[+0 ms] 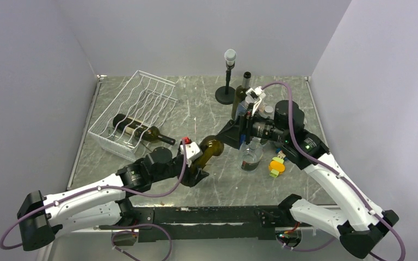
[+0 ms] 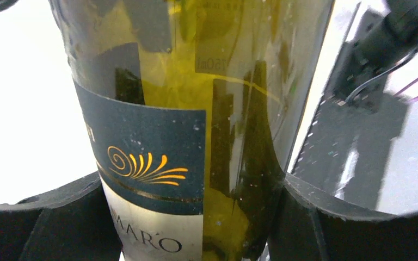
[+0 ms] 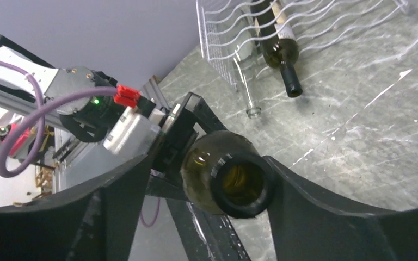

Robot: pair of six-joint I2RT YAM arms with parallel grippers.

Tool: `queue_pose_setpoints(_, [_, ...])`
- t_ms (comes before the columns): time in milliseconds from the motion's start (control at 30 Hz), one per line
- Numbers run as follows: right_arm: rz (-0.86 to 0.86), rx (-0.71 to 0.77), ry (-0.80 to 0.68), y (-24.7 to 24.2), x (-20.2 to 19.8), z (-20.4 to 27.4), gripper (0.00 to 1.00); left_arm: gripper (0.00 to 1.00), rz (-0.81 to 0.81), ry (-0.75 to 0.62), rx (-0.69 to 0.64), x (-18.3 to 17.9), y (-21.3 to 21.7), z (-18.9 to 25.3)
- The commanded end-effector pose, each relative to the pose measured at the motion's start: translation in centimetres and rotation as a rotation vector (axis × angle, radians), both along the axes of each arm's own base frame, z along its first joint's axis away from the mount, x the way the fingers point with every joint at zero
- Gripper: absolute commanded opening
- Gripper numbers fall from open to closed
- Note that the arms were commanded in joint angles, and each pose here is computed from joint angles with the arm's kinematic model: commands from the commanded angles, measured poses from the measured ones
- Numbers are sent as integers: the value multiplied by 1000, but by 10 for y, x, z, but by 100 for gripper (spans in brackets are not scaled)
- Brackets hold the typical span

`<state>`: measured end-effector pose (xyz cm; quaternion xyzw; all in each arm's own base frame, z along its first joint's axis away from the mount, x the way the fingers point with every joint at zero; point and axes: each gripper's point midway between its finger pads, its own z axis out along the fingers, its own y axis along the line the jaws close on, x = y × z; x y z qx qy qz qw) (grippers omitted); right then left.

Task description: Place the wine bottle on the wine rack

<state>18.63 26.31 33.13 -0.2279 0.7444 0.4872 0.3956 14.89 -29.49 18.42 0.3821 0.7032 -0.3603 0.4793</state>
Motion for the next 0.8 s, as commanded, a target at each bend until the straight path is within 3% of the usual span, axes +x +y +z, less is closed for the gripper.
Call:
queue_pose_setpoints(0, [-63, 19, -133, -15, 0, 38, 84, 1, 22, -273, 60, 22, 4, 55])
queue_pose_setpoints(133, [-133, -16, -188, -30, 4, 47, 95, 1, 9, -399, 178, 27, 16, 64])
queue_pose_setpoints(367, [-157, -108, -245, -48, -2, 51, 96, 1, -8, -600, 316, 30, 38, 59])
queue_pose_setpoints(533, [50, -183, -200, -38, -29, 40, 78, 1, 1, -736, 440, 38, 51, 56])
queue_pose_setpoints(633, [127, -214, -201, -28, -43, 32, 77, 1, -26, -874, 533, 41, 59, 53])
queue_pose_setpoints(767, [151, -304, -195, -21, -46, 12, 78, 1, -5, -944, 590, 47, 67, 58])
